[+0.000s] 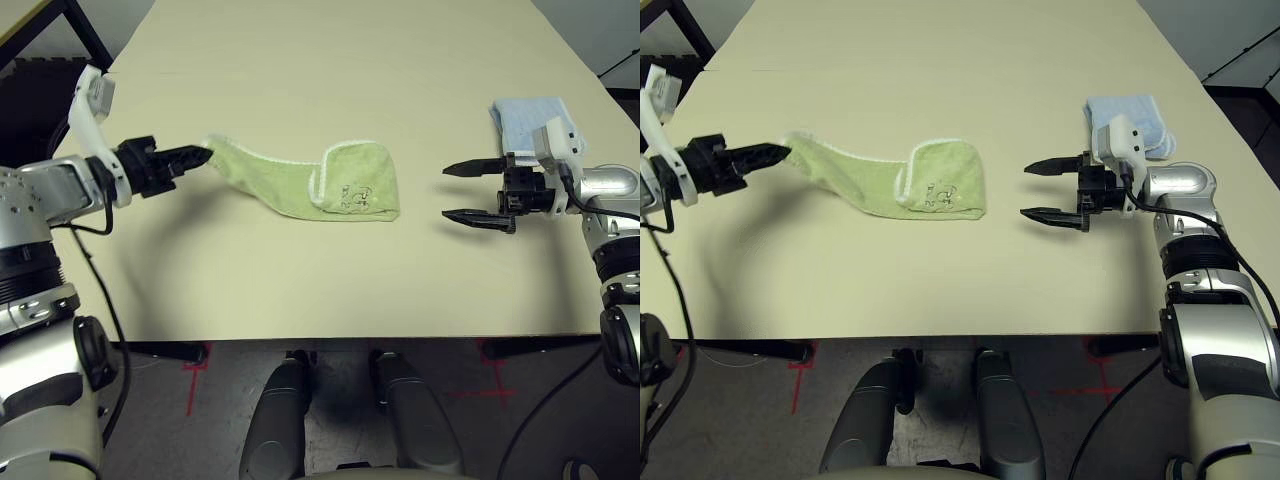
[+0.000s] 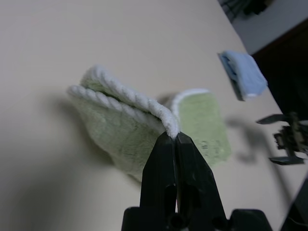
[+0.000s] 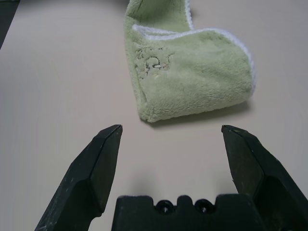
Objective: Fold the towel and set it aside.
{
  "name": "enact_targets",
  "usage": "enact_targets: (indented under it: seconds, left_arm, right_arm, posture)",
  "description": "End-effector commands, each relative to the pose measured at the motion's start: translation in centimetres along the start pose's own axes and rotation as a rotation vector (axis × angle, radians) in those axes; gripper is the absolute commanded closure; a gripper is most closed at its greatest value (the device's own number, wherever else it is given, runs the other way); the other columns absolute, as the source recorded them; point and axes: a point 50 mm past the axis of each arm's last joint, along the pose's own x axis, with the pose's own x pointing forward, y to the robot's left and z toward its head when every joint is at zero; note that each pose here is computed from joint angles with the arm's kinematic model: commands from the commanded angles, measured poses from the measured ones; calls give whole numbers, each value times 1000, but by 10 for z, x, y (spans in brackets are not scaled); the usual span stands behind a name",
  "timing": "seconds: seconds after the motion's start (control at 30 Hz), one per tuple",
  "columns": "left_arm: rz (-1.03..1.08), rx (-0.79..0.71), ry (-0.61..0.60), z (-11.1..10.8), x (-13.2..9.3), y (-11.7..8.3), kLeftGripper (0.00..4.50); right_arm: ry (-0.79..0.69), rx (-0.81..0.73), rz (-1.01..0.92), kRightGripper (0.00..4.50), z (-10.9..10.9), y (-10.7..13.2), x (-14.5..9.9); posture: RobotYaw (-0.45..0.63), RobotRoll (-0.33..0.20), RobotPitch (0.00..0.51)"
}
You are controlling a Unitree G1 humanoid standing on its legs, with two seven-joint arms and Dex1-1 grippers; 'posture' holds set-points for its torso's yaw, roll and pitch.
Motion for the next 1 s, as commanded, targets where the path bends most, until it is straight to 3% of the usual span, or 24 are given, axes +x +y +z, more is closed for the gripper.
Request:
enact_targets:
  seconds: [0.03,0.23,0.57,1.0]
  left_arm:
    - [-122,44,34,3,12,-27,4452]
    - [-238,79,31,5,37,-54,4452]
    - [-274,100,118,-14,71,-62,4452]
    - [-375,114,156,-32,113,-88,4452]
  right_arm:
    - [3,-2,-10,0,0,-1,-1]
    - [-1,-1,-13,0,1,-2,1]
    - [-1,0,-23,0,1,-3,2]
    - [-3,1,-24,0,1,-3,2]
  posture:
    - [-14,0,176]
    - [-11,0,180]
    - [-19,0,184]
    - [-27,0,185]
